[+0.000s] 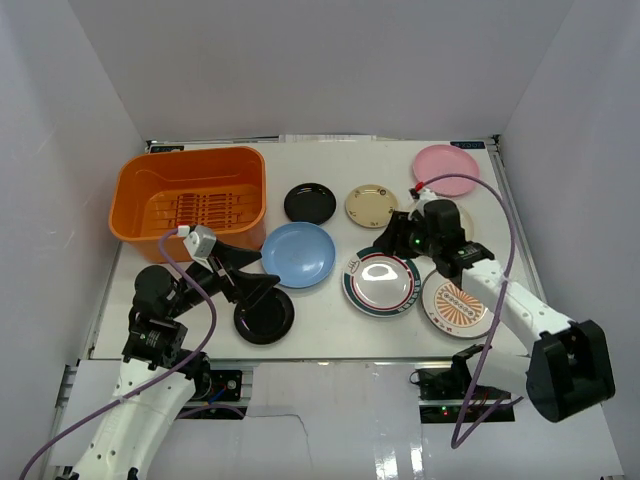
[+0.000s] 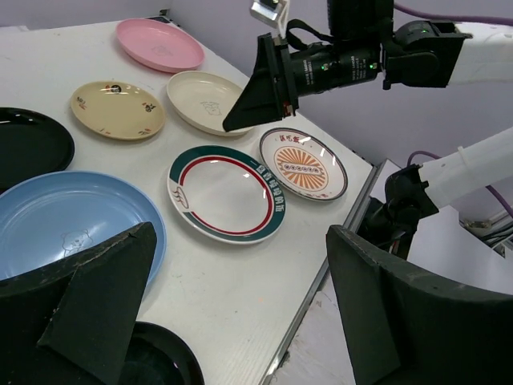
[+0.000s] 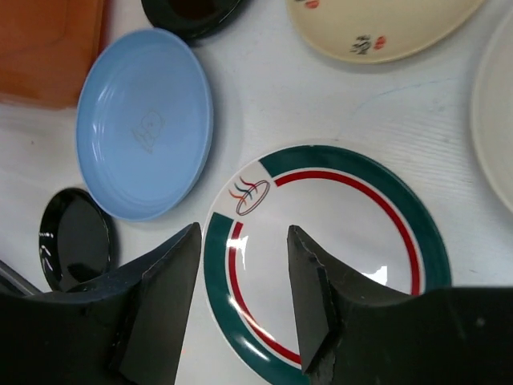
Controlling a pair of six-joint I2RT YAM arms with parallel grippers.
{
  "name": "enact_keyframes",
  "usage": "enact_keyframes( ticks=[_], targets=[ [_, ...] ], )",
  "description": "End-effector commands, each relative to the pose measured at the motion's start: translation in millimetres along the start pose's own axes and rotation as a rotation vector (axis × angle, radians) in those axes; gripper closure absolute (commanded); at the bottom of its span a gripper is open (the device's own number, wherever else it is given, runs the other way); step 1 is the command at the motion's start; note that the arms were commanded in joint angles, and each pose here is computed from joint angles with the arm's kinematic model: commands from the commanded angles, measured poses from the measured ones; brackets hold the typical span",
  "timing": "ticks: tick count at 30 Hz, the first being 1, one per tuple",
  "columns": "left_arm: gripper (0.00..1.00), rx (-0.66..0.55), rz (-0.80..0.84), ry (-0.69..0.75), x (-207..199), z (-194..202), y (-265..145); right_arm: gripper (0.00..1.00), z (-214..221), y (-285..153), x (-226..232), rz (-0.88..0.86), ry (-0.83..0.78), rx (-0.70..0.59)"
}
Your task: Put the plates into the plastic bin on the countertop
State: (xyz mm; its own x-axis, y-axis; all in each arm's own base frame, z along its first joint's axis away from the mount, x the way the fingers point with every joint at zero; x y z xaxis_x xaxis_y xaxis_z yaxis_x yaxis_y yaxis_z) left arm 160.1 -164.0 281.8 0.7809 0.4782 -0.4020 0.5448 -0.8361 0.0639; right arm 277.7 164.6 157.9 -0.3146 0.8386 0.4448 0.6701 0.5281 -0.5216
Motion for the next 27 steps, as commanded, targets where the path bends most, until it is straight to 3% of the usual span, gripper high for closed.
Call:
enact_keyframes(
  ticks=[1, 4, 8, 11, 19, 27],
  targets=[
    [0.02, -0.009, 0.011, 0.033, -6.3, -7.5, -1.8, 0.46, -10.6, 16.9, 40.8, -0.078, -0.12, 0.004],
    [0.02, -0.014, 0.005, 0.042, -6.2, -8.6, -2.6, 0.44, 0.9, 41.8, 58.3, -0.092, -0.167, 0.061],
    [0.02, -0.018, -0.01, 0.04, -4.6, -8.6, -3.4, 0.31, 7.6, 65.1, 72.7, -0.06, -0.233, 0.102],
    [0.02, -0.022, -0.024, 0.036, -2.4, -9.5, -2.9, 0.27, 14.7, 84.9, 89.2, -0.052, -0.29, 0.14],
    [0.02, -0.04, -0.053, 0.027, 0.7, -12.4, -3.5, 0.36, 42.6, 136.1, 100.9, 0.041, -0.362, 0.218],
    [0.02, -0.049, -0.074, 0.021, 3.3, -14.0, -3.4, 0.4, 34.7, 136.9, 89.9, 0.124, -0.388, 0.17]
  ],
)
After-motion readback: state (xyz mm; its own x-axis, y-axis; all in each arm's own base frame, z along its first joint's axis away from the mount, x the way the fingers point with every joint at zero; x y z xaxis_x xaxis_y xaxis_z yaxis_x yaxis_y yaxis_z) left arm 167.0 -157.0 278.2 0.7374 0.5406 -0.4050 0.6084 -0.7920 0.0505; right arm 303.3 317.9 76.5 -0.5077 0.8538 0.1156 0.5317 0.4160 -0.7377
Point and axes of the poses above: each gripper's point midway between its finger pads, its own y axis out along the fingers, its own x axis along the line the jaws close on, z = x × y, the point moved 2 cm from there along -y, back along the fingers, and after that the axes turned 3 degrees about -y, right-handed, at the moved point
